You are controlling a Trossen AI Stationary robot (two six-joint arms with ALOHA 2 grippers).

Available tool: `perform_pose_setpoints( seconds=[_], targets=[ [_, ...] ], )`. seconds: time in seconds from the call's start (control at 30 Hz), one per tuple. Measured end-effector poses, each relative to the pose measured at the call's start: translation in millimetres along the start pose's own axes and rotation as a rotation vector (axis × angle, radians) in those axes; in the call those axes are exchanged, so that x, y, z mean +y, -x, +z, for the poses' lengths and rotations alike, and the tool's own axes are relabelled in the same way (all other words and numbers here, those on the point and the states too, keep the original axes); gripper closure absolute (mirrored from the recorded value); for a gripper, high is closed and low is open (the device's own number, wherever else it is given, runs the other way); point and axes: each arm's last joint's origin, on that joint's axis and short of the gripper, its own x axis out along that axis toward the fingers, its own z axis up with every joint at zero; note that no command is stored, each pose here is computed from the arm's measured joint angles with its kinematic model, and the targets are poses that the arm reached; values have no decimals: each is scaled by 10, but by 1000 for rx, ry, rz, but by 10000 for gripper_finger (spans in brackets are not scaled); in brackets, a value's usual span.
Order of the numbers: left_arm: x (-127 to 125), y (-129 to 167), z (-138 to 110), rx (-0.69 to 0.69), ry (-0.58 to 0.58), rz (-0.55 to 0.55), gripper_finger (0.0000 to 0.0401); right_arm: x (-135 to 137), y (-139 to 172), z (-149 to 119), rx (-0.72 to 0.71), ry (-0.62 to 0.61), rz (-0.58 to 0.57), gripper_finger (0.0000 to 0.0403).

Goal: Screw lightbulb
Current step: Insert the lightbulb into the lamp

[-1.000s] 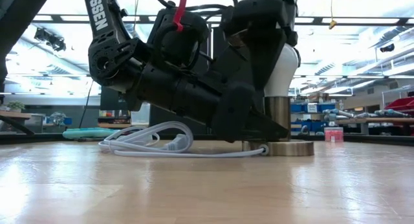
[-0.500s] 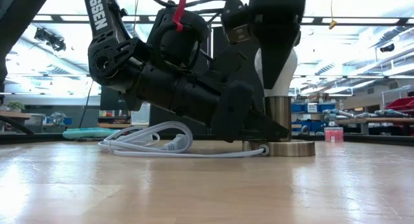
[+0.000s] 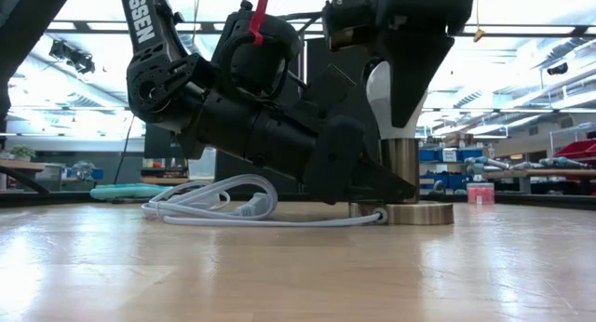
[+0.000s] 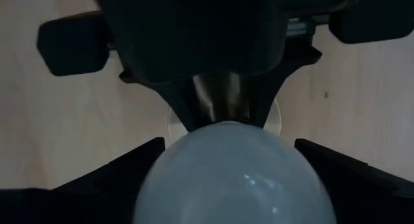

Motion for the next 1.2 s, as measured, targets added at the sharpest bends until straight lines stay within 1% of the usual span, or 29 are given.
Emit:
perform_pose_setpoints(
  seconds=[0.17, 0.3, 0.37, 0.6, 0.8, 0.93, 1.03, 1.2],
  targets=[
    [0, 0, 0, 0, 0, 0, 201, 22, 91, 28, -13, 16, -21, 50],
    [2, 0, 0, 0, 0, 1, 200, 53, 102, 12, -5, 29, -23, 50],
    [2, 0, 0, 0, 0, 1, 200, 87, 103, -7, 3, 58, -24, 50],
    [2, 0, 0, 0, 1, 1, 200, 203, 111, -48, -8, 291, -100, 50],
    [3, -1, 0, 0, 4, 2, 200, 206, 111, -58, 6, 423, -105, 50],
    [3, -1, -2, 0, 4, 2, 200, 199, 113, -92, 49, 555, -109, 50],
    [3, -1, -2, 0, 4, 2, 200, 198, 113, -91, 53, 643, -109, 50],
    [3, -1, -3, 0, 5, 2, 200, 178, 112, -75, 51, 744, -117, 50]
  ],
)
